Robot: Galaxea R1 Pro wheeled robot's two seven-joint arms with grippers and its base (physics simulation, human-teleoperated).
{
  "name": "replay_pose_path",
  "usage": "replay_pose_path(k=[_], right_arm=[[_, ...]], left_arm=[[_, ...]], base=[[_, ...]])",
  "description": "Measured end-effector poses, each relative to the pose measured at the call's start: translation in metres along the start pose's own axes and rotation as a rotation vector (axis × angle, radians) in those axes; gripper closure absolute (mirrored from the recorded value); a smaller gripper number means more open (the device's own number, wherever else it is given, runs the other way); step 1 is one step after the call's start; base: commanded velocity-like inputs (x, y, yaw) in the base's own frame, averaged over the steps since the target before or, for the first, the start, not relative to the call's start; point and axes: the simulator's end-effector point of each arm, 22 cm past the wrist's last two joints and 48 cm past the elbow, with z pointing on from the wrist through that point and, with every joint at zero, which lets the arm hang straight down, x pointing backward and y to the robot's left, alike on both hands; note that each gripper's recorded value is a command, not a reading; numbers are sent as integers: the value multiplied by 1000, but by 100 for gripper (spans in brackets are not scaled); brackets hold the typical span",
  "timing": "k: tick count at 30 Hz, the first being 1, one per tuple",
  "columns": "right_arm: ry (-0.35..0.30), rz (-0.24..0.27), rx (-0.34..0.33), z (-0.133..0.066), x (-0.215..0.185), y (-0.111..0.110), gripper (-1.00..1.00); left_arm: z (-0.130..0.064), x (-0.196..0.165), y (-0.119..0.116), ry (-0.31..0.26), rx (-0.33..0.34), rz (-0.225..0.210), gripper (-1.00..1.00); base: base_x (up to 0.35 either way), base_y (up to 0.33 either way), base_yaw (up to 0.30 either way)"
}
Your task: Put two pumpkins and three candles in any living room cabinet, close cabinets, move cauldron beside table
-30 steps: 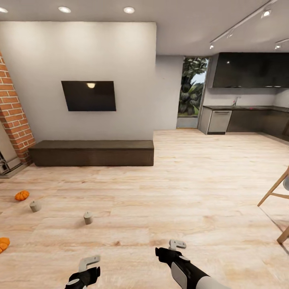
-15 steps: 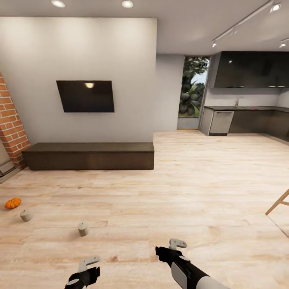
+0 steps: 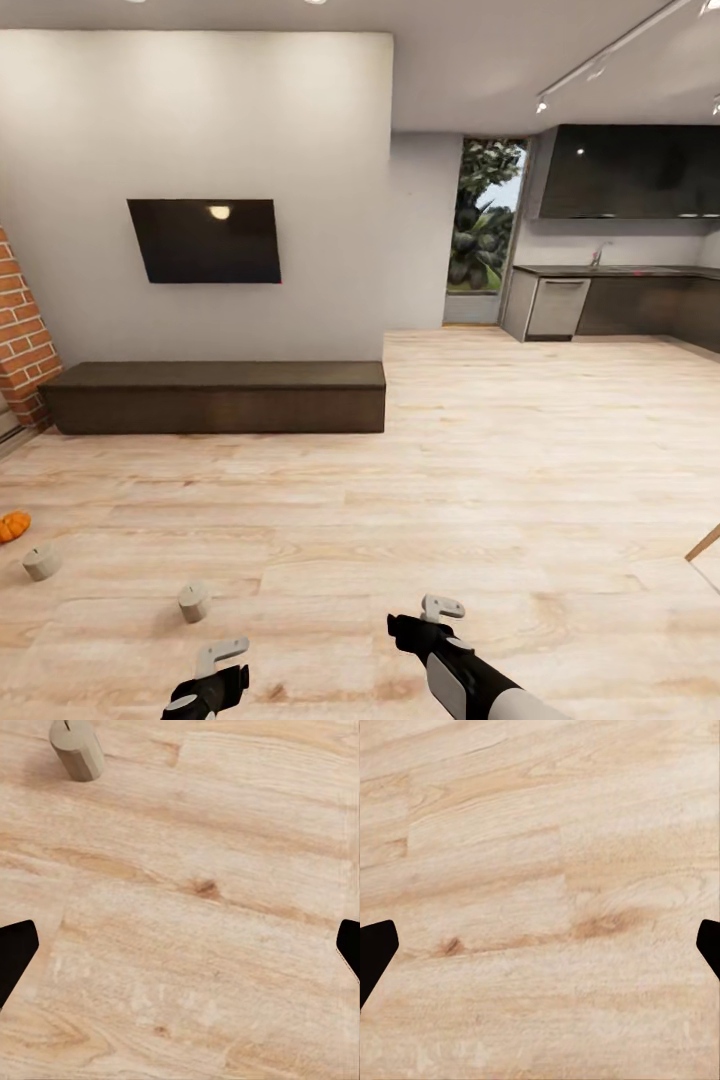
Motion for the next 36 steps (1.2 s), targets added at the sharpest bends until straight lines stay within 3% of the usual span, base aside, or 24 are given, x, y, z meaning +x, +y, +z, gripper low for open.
replay_pose_path(k=[20, 36], right_arm=[[12, 4, -8, 1, 4, 1, -100], [33, 7, -1, 6, 15, -2, -100]], left_arm=[[1, 3, 0, 6, -1, 1, -100], [5, 14, 2, 29, -6, 5, -100]], base=[[334, 0, 0], [231, 0, 0]])
